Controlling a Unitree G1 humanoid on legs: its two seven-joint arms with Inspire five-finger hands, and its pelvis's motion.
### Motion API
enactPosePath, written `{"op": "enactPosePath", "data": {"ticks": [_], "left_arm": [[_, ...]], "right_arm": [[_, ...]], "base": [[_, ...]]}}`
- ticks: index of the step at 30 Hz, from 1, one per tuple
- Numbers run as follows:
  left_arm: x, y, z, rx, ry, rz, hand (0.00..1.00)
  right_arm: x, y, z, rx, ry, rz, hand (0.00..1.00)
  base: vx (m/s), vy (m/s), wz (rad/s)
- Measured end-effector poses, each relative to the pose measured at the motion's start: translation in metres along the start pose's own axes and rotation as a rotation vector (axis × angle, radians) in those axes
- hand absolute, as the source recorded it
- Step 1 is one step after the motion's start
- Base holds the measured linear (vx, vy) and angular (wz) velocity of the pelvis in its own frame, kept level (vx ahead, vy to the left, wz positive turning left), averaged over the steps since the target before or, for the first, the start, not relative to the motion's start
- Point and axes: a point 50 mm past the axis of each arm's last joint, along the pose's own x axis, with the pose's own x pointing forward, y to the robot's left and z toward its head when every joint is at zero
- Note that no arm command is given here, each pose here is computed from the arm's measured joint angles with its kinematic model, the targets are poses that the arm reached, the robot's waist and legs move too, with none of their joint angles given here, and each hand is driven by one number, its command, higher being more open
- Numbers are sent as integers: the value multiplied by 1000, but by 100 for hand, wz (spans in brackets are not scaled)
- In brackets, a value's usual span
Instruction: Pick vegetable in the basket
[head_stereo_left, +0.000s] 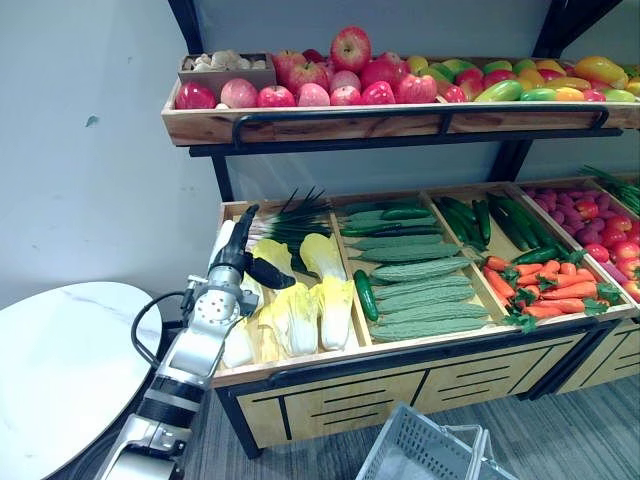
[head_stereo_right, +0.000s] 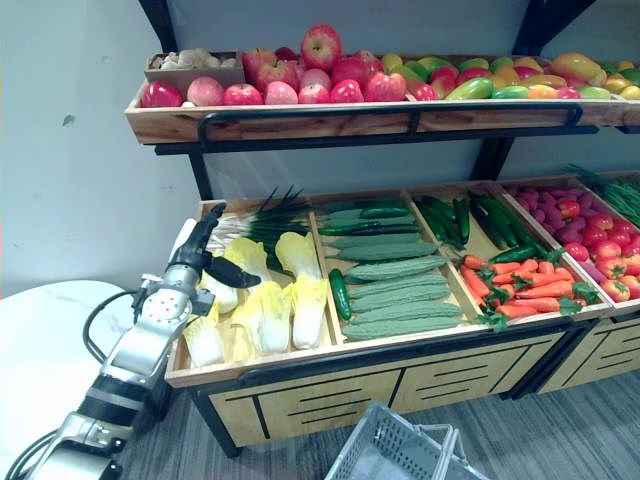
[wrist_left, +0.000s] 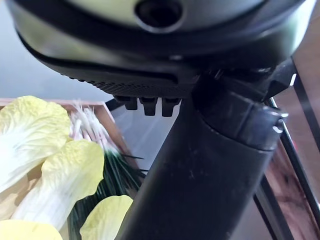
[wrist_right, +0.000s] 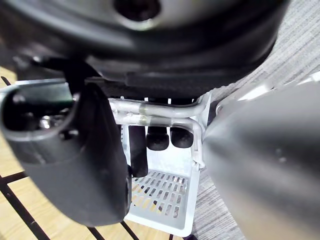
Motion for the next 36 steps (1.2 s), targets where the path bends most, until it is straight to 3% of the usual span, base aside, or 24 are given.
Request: {"op": "enactPosePath", "data": {"ticks": [5, 12, 26, 36], "left_arm": [[2, -5, -22, 52, 108, 40, 100], [-5, -8, -78, 141, 402, 136, 100], [-8, -47, -62, 23, 318, 97, 100], [-9, -52, -59, 28, 301, 79, 100]], "right_arm": [[0, 0, 1, -1, -4, 0, 0], [0, 3, 1, -6, -21, 7, 0], [2, 10, 7, -60, -36, 17, 0], [2, 10, 7, -62, -38, 17, 0]], "base": [[-40, -15, -6], [-15, -5, -5], [-21, -18, -3], [-49, -19, 0]]}}
